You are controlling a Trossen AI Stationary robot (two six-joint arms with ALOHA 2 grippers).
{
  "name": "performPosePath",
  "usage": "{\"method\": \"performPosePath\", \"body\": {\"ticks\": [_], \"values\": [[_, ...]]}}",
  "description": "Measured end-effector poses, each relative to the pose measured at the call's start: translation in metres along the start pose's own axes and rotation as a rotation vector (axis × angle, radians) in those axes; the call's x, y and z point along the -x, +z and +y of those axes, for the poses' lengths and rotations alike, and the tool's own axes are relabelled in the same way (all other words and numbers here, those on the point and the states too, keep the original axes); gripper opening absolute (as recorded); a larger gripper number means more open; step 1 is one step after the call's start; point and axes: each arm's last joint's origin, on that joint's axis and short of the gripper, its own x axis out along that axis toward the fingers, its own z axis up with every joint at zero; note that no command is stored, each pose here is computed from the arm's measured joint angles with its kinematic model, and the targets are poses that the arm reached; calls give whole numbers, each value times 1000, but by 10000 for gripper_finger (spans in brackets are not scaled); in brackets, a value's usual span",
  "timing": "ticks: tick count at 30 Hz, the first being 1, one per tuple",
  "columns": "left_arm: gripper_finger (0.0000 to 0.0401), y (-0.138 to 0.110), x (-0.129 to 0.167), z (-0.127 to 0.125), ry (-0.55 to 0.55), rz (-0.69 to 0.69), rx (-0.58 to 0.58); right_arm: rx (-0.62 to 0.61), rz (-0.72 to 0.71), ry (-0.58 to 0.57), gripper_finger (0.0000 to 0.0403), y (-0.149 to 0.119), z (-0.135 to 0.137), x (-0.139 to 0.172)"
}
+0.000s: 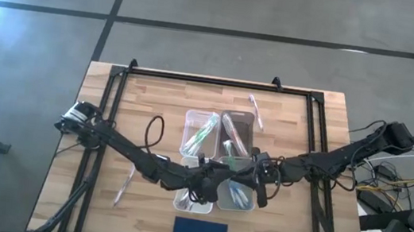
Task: Pick & Place Toothbrushes
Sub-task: Put the green toothbrush into the transparent bin
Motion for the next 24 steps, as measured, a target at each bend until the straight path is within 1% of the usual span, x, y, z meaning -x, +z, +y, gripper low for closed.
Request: {"method": "performPosePath", "body": {"ticks": [2,5,6,9,11,14,17,20,24], "values": [[127,-1,0,3,6,4,40,0,-2,1,25,0,0,0],[152,-1,3,7,16,10,115,34,-9,2,24,3,1,4],[159,-1,5,9,18,11,158,47,-13,-6,24,5,1,6],[170,-1,12,15,15,29,338,72,-18,-56,24,9,-1,14],[171,-2,18,20,-3,61,481,83,-19,-92,24,11,-2,21],[172,-7,28,27,-19,119,783,109,-20,-124,24,15,-4,30],[172,-14,34,28,-53,162,1062,151,-32,-119,23,17,-4,36],[172,-25,37,22,-113,150,1310,237,-31,-125,23,16,-5,37],[172,-46,38,13,-206,115,1586,314,-13,-134,23,11,-6,31]]}}
